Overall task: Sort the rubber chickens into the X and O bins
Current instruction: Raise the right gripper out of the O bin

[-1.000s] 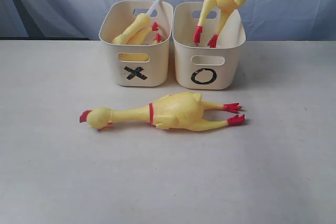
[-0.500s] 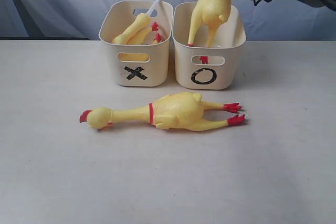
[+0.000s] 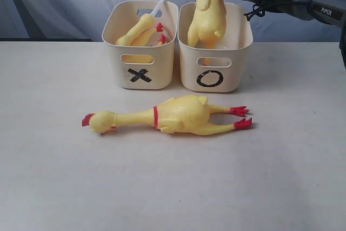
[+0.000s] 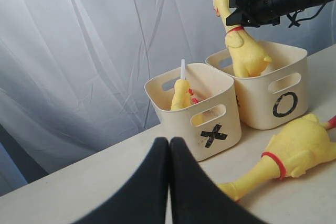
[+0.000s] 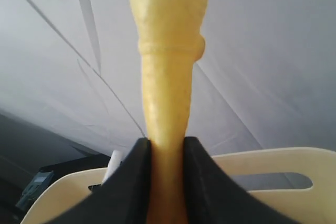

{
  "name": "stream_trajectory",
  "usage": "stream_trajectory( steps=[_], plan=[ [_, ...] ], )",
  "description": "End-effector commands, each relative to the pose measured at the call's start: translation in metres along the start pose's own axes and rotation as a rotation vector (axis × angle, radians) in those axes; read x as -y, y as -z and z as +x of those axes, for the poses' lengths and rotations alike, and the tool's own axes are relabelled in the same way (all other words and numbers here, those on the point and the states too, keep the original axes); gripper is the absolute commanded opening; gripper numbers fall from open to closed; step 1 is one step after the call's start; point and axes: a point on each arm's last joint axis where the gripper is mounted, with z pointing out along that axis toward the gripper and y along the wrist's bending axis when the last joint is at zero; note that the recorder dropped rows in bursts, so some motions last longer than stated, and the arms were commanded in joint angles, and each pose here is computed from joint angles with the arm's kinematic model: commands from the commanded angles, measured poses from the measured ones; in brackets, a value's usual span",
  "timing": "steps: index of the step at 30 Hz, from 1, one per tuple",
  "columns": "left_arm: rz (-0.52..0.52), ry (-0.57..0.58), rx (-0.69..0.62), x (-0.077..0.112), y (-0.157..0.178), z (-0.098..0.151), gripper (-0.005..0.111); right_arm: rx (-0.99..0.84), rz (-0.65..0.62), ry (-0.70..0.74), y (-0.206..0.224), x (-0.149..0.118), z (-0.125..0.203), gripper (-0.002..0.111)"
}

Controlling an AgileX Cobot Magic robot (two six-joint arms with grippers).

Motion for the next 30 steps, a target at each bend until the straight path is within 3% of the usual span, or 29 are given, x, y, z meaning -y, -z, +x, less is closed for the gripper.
stream_trajectory(
  steps=[1, 17, 20, 21, 23, 30],
  plan=[
    [-0.006, 0.013, 0.012, 0.0, 0.001, 0.0, 0.0, -0.007, 0.004, -0.003, -0.004, 0.002, 0.006, -0.001],
    [-0.006, 0.013, 0.012, 0.0, 0.001, 0.0, 0.0, -0.041, 0.015, -0.006, -0.012, 0.009, 0.024, 0.001],
    [-0.006, 0.013, 0.012, 0.0, 0.001, 0.0, 0.0, -0.041, 0.015, -0.006, -0.012, 0.009, 0.024, 0.02],
    [-0.006, 0.013, 0.012, 0.0, 0.001, 0.0, 0.0, -0.042, 0.012, -0.006, -0.012, 0.009, 0.024, 0.033],
    [-0.006, 0.013, 0.012, 0.0, 0.001, 0.0, 0.0, -0.042, 0.012, -0.006, -0.012, 0.009, 0.024, 0.043],
    [-0.006, 0.013, 0.012, 0.0, 0.001, 0.0, 0.0, -0.057, -0.025, -0.006, -0.012, 0.005, 0.025, 0.045]
  ],
)
